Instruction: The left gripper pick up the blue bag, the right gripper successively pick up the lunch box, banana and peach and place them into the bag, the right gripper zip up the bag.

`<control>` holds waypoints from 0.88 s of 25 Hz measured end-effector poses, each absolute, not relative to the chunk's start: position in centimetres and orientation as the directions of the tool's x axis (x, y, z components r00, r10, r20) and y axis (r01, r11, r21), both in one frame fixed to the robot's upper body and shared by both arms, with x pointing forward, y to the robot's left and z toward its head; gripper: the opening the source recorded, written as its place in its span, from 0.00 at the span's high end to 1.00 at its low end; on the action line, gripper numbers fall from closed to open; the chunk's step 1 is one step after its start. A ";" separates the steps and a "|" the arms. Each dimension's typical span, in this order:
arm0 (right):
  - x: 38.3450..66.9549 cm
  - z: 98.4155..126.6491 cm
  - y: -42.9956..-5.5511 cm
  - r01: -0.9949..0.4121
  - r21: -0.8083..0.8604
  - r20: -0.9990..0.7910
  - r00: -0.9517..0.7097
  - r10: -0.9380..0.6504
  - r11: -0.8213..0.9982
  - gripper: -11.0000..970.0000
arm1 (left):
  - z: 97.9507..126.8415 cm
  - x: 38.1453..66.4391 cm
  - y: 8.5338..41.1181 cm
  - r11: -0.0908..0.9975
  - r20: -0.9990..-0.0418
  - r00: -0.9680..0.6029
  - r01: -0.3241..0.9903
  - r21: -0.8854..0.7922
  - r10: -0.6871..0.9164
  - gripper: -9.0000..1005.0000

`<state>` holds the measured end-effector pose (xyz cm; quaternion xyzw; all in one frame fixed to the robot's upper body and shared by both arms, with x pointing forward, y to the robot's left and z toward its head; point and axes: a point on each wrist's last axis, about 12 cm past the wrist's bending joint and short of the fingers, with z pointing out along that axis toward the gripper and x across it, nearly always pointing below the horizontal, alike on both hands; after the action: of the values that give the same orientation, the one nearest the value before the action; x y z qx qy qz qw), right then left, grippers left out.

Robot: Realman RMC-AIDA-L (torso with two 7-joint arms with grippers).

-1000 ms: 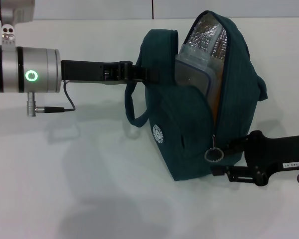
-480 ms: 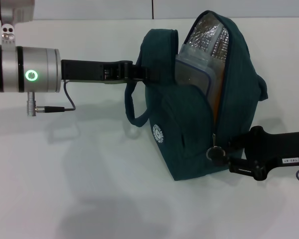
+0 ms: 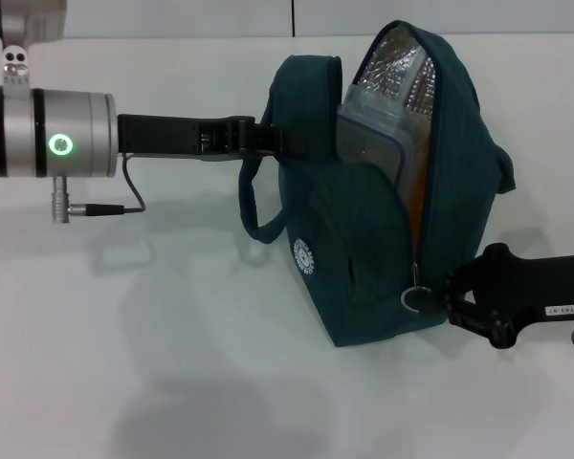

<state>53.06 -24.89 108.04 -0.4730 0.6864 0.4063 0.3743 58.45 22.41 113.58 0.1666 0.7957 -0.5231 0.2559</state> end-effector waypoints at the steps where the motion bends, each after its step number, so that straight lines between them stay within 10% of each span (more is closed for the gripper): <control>1: 53.0 108.0 -24.9 -0.953 0.204 -0.898 -0.272 -0.345 0.222 0.99 | 113.6 58.4 22.4 0.397 -0.581 -0.814 0.533 -0.747 -0.003 0.95; 22: 51.9 110.4 -27.6 -0.946 0.203 -0.953 -0.250 -0.170 0.251 0.98 | 113.1 58.2 22.3 0.391 -0.582 -0.813 0.534 -0.750 -0.006 0.95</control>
<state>51.93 -27.58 110.37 -0.4251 0.6565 0.4404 0.4409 58.20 22.33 113.12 0.1663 0.7935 -0.5264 0.2562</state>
